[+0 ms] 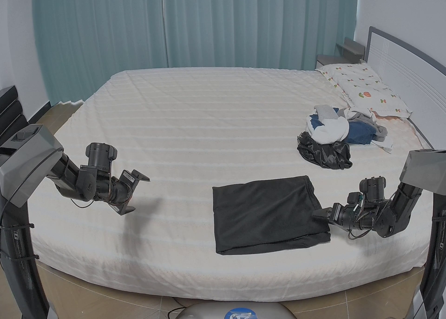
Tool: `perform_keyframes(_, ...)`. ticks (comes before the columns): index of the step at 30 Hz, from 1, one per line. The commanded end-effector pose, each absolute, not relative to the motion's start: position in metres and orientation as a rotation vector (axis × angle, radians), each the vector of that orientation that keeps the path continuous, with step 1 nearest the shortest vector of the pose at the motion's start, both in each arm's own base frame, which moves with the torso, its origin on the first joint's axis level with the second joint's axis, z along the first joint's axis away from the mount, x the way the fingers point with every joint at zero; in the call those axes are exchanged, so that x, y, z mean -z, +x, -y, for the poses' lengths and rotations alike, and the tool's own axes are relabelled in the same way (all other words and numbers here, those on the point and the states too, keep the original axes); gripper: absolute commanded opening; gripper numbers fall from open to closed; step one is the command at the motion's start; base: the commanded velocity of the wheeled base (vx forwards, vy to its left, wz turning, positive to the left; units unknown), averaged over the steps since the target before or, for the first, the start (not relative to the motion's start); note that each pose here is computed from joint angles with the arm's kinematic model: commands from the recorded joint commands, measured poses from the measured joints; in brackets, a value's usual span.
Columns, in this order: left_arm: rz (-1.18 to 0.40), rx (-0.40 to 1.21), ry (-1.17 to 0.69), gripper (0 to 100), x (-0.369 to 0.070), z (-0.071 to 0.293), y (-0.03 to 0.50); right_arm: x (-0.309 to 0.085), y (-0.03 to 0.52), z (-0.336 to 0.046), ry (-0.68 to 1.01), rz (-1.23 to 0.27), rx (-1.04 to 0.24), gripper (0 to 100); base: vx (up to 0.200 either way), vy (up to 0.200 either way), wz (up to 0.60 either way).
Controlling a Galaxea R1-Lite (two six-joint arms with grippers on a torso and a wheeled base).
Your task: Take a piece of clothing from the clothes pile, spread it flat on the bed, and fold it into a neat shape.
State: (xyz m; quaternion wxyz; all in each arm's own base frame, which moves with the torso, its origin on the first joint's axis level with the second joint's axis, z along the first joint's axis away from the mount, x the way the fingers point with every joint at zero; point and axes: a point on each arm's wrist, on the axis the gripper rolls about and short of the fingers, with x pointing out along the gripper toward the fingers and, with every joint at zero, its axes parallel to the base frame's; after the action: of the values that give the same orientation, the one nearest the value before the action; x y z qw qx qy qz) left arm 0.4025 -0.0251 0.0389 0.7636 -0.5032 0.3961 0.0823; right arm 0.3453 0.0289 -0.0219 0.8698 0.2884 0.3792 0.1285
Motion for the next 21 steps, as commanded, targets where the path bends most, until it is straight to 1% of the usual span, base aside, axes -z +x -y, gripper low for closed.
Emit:
perform_keyframes(1,-0.861,-0.179,-1.096,100,-0.039,0.025,0.403,0.023,0.342,-0.028,0.601,-0.803,-0.265,0,0.000,0.000,0.00)
perform_keyframes(13,-0.862,-0.180,-1.096,100,-0.038,0.025,0.403,0.006,0.322,-0.019,0.598,-0.799,-0.251,0,0.000,0.000,0.00)
perform_keyframes(21,-0.861,-0.179,-1.096,100,-0.039,0.025,0.403,0.010,0.315,-0.014,0.562,-0.825,-0.251,0,0.000,0.000,0.00)
